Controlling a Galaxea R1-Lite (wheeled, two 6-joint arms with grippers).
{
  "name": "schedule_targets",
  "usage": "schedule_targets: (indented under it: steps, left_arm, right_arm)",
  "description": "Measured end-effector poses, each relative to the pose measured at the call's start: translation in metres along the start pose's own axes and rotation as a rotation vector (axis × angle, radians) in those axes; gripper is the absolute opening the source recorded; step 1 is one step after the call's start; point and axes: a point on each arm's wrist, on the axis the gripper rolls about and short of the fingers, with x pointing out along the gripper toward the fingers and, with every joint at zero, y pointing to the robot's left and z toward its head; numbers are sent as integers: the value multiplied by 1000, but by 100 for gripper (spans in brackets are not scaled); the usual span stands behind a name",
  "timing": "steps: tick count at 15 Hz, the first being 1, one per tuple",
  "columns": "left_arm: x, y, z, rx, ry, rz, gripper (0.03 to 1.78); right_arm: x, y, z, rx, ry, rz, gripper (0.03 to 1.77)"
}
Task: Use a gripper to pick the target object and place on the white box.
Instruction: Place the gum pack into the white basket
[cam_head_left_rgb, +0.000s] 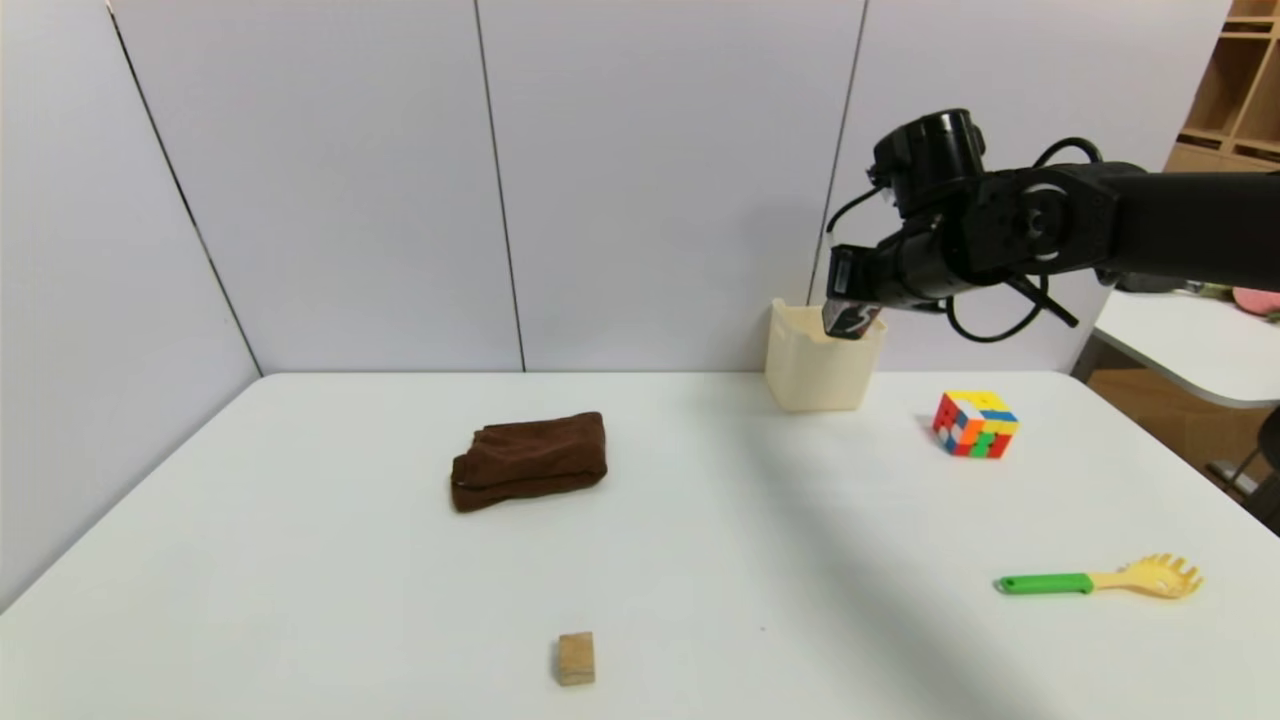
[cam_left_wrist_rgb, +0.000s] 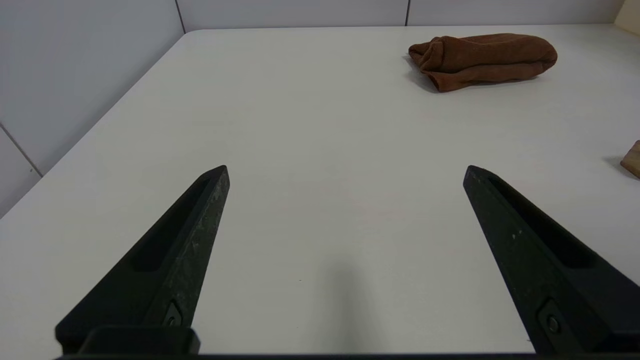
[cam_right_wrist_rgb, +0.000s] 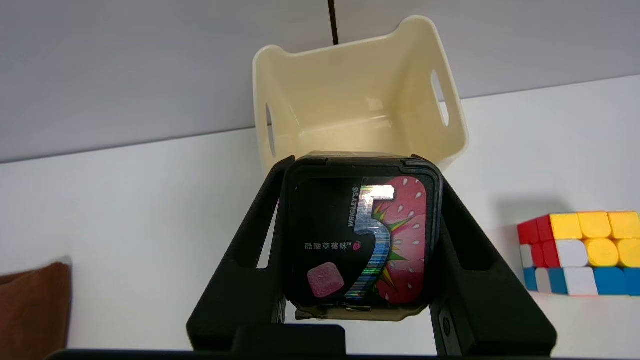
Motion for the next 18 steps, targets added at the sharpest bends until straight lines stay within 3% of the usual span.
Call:
schedule_targets:
  steps: [11,18]
  left_arm:
    - [0,0,0,0,0,1,169]
    - [0,0,0,0,0,0,169]
  right_arm:
    - [50,7,-7,18,-87,-11,75]
    - [63,6,-15,8,-75,-37,75]
